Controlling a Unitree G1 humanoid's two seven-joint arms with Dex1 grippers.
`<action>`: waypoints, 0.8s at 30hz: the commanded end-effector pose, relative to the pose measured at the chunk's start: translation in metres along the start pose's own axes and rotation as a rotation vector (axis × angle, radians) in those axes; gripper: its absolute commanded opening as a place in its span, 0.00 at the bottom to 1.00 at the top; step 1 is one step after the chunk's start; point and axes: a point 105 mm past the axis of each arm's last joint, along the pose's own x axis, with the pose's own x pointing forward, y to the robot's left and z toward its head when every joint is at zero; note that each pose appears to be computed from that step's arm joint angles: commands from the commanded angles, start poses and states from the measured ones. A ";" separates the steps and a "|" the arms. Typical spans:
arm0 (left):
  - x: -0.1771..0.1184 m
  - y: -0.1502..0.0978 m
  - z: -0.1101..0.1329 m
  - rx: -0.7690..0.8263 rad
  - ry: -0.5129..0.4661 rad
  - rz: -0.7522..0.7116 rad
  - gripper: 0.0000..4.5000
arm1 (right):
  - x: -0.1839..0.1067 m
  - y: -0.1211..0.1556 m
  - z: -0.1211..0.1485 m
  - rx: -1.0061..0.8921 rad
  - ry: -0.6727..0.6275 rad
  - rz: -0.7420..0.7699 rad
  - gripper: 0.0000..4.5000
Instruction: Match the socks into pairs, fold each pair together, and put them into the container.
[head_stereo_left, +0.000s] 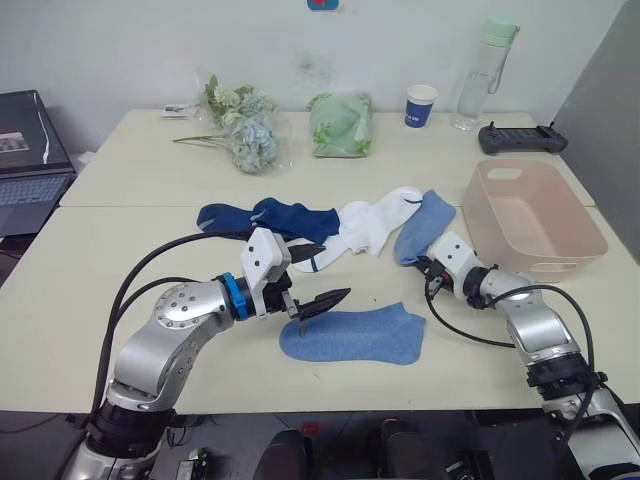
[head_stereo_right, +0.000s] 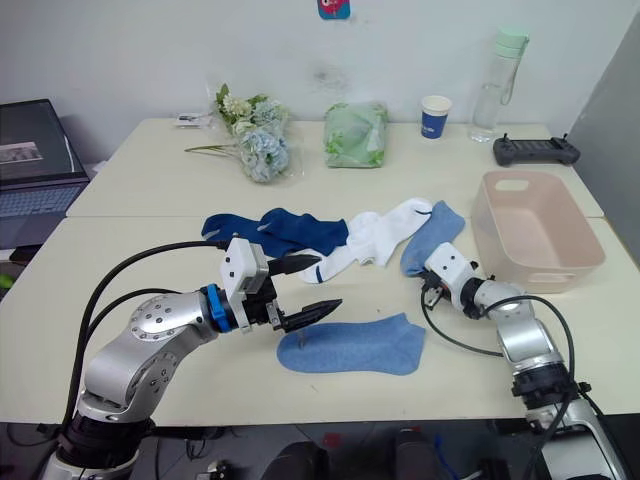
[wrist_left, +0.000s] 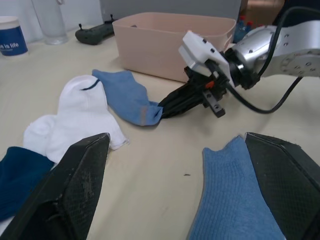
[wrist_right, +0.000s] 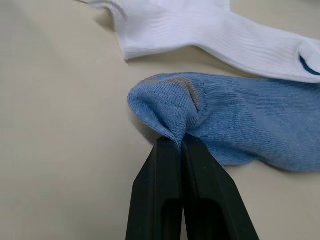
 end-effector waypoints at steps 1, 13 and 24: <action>-0.007 0.002 0.001 0.009 0.013 0.001 1.00 | -0.009 0.015 0.032 -0.015 -0.053 0.086 0.00; -0.023 -0.009 -0.015 -0.134 0.105 -0.054 1.00 | -0.008 0.067 0.071 0.058 -0.046 0.292 0.00; -0.018 -0.016 -0.026 -0.679 0.013 0.021 1.00 | 0.004 0.077 0.073 0.070 -0.047 0.320 0.00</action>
